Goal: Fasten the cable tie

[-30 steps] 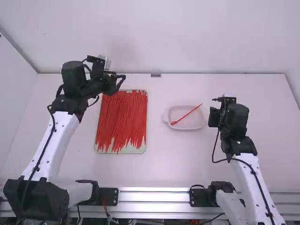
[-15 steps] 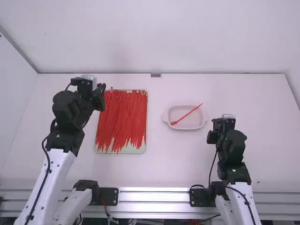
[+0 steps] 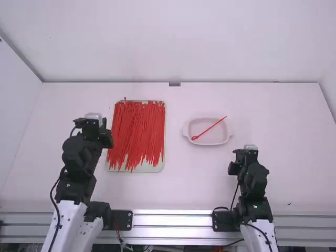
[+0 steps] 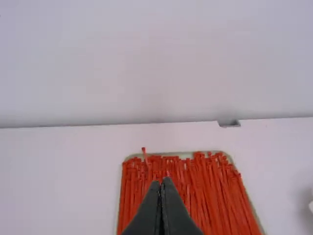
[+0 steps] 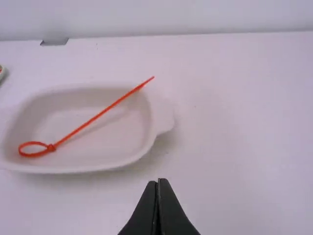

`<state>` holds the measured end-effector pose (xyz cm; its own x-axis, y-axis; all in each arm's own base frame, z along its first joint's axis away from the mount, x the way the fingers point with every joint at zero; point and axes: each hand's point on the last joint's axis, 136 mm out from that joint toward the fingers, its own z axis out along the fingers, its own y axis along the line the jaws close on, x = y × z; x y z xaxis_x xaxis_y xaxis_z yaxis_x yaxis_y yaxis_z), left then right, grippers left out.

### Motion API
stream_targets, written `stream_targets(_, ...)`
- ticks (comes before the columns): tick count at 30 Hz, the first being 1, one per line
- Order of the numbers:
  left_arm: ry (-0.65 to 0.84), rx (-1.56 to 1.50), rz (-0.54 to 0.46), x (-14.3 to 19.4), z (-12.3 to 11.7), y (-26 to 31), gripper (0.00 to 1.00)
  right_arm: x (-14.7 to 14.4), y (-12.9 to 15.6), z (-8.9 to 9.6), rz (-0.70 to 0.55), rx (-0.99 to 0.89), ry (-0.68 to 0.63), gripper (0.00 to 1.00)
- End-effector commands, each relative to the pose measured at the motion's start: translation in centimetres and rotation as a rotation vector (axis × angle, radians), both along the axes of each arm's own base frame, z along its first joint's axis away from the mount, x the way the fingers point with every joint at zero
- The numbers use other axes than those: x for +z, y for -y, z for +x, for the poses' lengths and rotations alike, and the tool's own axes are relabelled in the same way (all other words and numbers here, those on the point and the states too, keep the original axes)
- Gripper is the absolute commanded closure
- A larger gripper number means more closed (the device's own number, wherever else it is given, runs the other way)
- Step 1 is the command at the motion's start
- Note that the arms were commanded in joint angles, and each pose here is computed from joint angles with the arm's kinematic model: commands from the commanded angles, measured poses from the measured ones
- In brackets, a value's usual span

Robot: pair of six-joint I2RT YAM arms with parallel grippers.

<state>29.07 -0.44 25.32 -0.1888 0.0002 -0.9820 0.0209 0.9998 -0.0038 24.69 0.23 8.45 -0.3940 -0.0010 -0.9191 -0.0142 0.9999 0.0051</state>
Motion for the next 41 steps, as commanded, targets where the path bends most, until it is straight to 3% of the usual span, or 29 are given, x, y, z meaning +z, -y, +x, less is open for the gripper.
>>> stream_targets(1, 0.011, 0.021, 0.004, -0.8, -0.7, -0.4, 1.00, 0.0, 0.0, -0.1, 0.001, 0.000, 0.024, 1.00)
stream_targets(21, 0.011, 0.021, 0.004, -9.0, -3.9, -0.4, 1.00, 5.8, 0.0, -0.1, 0.001, 0.001, 0.276, 1.00)
stream_targets(30, 0.011, 0.021, 0.004, -11.8, -4.3, -0.4, 1.00, 6.3, 0.0, -0.1, 0.001, 0.001, 0.300, 1.00)
stream_targets(41, 0.085, 0.021, 0.003, -10.5, -4.5, -0.4, 1.00, 6.3, 0.0, -0.1, 0.001, 0.001, 0.300, 1.00)
